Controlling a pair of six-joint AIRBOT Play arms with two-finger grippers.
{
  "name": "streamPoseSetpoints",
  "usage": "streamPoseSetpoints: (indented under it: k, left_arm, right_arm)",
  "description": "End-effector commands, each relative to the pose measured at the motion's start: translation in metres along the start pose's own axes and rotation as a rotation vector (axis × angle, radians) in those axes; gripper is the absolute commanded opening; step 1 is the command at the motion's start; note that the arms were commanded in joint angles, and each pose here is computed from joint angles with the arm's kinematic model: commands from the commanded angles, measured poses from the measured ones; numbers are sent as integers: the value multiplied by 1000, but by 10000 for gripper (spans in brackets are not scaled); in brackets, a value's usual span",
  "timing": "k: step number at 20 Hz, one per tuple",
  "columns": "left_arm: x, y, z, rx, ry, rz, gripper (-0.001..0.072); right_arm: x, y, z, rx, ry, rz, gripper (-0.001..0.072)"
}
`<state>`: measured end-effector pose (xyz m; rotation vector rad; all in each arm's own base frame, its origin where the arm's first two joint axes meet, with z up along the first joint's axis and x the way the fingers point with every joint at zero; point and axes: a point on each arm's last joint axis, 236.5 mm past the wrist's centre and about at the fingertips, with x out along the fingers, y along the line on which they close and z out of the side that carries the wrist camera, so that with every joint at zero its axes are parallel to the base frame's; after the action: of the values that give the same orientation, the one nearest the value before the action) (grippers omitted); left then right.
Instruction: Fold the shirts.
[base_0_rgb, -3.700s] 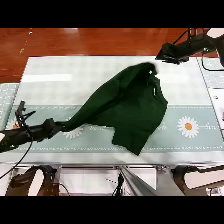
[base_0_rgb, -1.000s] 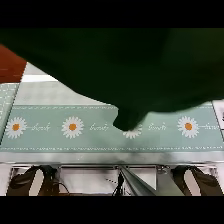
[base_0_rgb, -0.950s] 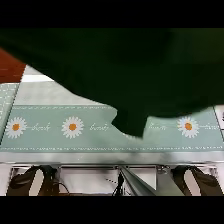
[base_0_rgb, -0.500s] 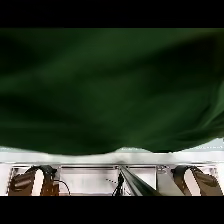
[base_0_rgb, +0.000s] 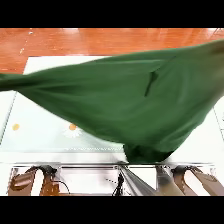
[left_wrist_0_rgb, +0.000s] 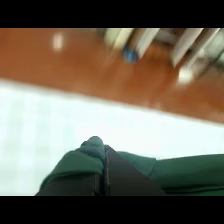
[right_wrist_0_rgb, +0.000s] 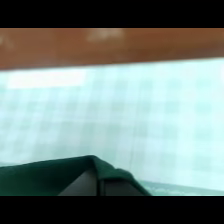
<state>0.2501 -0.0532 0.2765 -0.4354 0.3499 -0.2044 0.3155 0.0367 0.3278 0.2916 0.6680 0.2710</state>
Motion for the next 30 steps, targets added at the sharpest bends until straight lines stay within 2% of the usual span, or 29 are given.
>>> streamPoseSetpoints:
  k: [1,5,7,9,15,17,22,23,25,26,28,30]
  left_arm:
    - [58,49,-56,-218,123,24,27]
    - [114,106,-75,-453,86,92,27]
    - [134,126,-82,-533,96,125,27]
    - [153,131,-89,-567,114,98,27]
    - [200,82,-127,-416,226,-101,27]
    - [215,75,-156,-365,296,-104,27]
    - [237,92,-204,-386,394,-30,29]
    - [237,94,-201,-388,386,-28,83]
    - [235,90,-183,-398,372,-67,380]
    - [232,88,-169,-408,366,-103,476]
    - [223,88,-139,-423,356,-175,534]
    - [211,99,-119,-425,352,-205,534]
  right_arm:
    - [101,-14,-18,10,224,91,39]
    - [217,-12,-24,1,259,139,38]
    - [251,-24,-18,27,218,123,39]
    - [272,-36,-10,48,172,100,39]
    - [285,-79,-3,-31,132,-55,39]
    - [283,-91,-7,-38,150,-105,39]
    - [282,-102,-10,-18,164,-156,39]
    - [281,-102,-11,-18,166,-155,39]
    - [281,-102,-13,-17,174,-155,39]
    - [281,-102,-14,-17,179,-155,39]
    - [280,-102,-16,-17,188,-155,39]
    - [280,-102,-17,-17,191,-155,40]
